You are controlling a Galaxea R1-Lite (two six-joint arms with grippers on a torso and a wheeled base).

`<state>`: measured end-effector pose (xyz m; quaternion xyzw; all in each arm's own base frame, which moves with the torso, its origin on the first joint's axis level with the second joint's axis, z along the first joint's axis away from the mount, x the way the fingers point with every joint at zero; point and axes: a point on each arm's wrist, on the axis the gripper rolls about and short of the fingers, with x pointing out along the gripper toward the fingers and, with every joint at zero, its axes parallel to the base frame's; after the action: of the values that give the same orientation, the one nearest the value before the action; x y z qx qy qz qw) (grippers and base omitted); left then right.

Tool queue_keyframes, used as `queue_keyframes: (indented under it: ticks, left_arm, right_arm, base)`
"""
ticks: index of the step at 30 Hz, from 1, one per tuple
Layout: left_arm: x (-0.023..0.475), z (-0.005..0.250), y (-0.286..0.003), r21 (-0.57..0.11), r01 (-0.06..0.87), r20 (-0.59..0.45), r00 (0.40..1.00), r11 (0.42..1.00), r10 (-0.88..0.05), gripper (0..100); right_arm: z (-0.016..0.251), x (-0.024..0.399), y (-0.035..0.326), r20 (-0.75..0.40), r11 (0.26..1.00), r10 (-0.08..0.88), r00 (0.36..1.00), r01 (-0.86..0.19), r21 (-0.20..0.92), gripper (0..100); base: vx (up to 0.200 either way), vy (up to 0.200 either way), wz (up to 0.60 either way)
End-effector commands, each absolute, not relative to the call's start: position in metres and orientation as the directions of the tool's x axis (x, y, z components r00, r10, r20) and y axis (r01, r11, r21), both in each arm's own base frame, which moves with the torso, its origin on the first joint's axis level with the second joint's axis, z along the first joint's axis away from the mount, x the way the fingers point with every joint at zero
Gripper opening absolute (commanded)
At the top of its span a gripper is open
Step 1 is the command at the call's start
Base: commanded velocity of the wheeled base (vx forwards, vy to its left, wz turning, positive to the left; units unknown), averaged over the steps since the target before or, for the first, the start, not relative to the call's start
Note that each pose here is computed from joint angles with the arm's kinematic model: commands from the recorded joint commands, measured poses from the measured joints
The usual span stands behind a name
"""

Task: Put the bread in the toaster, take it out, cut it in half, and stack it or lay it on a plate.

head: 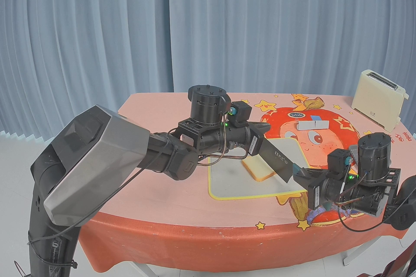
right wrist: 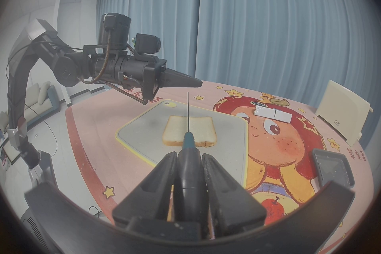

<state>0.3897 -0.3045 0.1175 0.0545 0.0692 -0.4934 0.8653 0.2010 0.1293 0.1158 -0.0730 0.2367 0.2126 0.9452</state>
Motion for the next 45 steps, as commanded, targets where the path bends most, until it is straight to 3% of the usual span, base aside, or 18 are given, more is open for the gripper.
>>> queue_keyframes:
  ticks: [1,45]
  left_arm:
    - [0.39,0.112,-0.306,0.023,0.862,-0.184,0.501,0.506,-0.846,0]
    - [0.392,0.075,-0.31,0.02,0.859,-0.255,0.499,0.511,-0.828,0]
  right_arm:
    - [0.115,0.201,0.129,-0.481,0.899,0.367,0.796,-0.437,-0.038,0]
    - [0.112,0.203,0.132,-0.487,0.897,0.369,0.792,-0.441,-0.037,0]
  base:
    - [0.0,0.0,0.0]
    - [0.0,0.0,0.0]
